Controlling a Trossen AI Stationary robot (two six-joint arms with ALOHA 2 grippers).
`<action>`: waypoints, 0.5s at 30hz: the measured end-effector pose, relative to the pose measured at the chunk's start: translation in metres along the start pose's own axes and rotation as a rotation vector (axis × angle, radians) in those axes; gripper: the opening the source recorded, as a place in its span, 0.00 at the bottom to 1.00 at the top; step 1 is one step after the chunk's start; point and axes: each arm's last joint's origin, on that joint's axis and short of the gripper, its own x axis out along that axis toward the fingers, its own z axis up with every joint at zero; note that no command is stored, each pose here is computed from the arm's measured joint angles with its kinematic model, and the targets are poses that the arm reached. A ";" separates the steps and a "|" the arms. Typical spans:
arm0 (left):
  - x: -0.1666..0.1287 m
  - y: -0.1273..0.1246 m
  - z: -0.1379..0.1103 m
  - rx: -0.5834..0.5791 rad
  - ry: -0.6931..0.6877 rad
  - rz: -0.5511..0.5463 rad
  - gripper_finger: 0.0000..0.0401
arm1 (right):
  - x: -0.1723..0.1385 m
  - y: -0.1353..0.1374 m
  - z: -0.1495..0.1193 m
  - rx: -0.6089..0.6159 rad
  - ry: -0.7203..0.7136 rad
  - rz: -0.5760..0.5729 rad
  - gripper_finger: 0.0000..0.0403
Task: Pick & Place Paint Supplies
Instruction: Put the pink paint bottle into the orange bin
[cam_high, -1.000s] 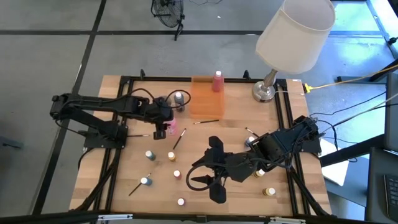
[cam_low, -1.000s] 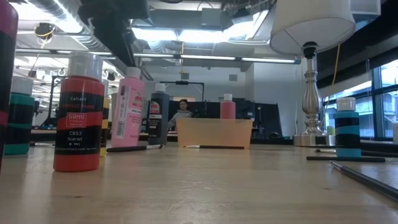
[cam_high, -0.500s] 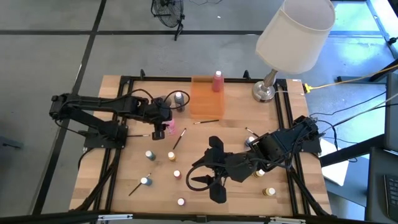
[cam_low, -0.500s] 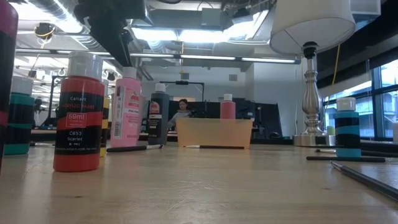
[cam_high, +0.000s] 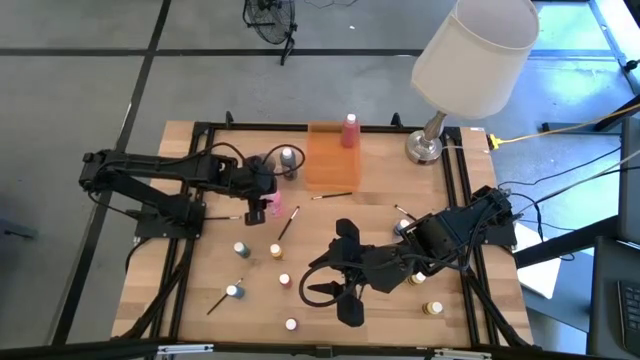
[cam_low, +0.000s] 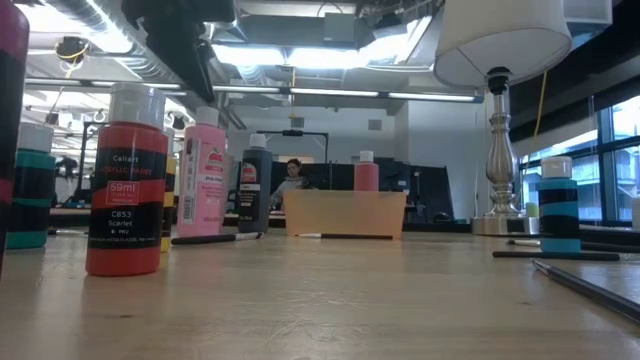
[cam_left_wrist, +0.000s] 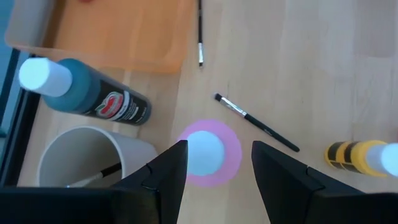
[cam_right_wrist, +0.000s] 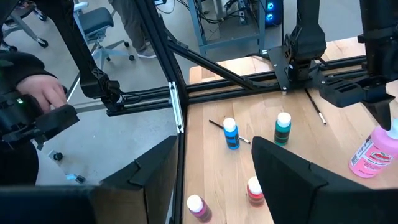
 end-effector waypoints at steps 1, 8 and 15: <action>0.000 0.000 0.000 -0.007 0.000 0.002 0.44 | 0.000 0.000 0.000 0.000 0.000 0.000 0.52; -0.001 -0.002 0.000 -0.004 -0.003 -0.003 0.46 | 0.000 0.000 0.000 -0.001 0.001 -0.001 0.52; -0.002 -0.008 0.000 0.042 -0.001 -0.086 0.46 | 0.000 0.000 -0.001 -0.003 0.006 -0.003 0.52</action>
